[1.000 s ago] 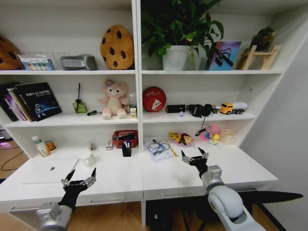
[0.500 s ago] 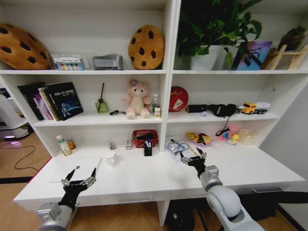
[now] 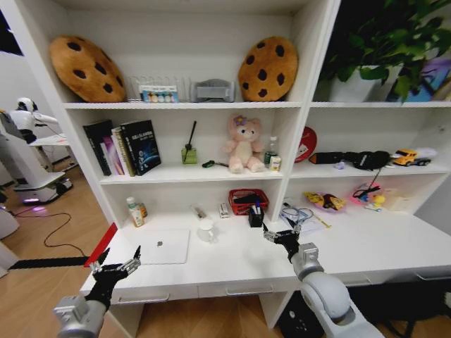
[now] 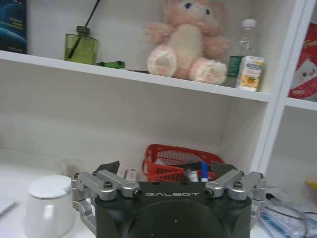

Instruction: Organize the objects on the table.

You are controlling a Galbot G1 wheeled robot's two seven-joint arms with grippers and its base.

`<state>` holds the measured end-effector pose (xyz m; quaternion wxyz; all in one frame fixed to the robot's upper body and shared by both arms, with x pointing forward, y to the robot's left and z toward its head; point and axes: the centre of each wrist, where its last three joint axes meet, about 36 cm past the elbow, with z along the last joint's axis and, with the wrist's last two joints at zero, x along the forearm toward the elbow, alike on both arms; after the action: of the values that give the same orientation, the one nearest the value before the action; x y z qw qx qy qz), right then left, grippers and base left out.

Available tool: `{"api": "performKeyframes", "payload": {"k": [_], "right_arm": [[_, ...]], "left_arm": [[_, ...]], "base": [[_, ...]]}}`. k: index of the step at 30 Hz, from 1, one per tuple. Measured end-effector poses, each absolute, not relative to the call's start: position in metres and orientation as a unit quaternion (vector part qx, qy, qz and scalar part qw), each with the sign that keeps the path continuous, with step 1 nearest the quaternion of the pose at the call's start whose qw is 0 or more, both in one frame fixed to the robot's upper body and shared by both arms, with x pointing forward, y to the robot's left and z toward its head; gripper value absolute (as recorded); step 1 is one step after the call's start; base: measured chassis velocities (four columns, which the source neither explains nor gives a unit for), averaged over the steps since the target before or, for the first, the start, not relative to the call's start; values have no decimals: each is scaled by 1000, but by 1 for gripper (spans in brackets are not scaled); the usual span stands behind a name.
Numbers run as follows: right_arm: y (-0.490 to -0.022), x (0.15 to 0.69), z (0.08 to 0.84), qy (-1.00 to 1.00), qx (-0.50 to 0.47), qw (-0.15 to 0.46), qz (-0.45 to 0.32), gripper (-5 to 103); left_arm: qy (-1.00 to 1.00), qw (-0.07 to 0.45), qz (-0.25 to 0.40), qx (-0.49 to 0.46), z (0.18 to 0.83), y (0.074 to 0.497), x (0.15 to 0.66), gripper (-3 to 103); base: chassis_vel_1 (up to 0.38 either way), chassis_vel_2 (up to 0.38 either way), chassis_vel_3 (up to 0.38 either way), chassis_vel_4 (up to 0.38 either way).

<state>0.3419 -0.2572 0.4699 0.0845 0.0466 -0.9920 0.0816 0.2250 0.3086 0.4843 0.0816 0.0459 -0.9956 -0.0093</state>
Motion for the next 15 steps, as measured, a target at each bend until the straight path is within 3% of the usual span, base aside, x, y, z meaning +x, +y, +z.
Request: {"api": "performKeyframes", "payload": {"k": [6, 15], "right_arm": [[-258, 338, 464, -993, 41, 83, 71, 100], [-262, 334, 470, -993, 41, 87, 72, 100]], "left_arm": [[-996, 82, -9, 46, 484, 309, 225, 100], [-996, 82, -9, 46, 484, 309, 225, 100]], "base": [[255, 237, -226, -269], [-5, -18, 32, 0]]}}
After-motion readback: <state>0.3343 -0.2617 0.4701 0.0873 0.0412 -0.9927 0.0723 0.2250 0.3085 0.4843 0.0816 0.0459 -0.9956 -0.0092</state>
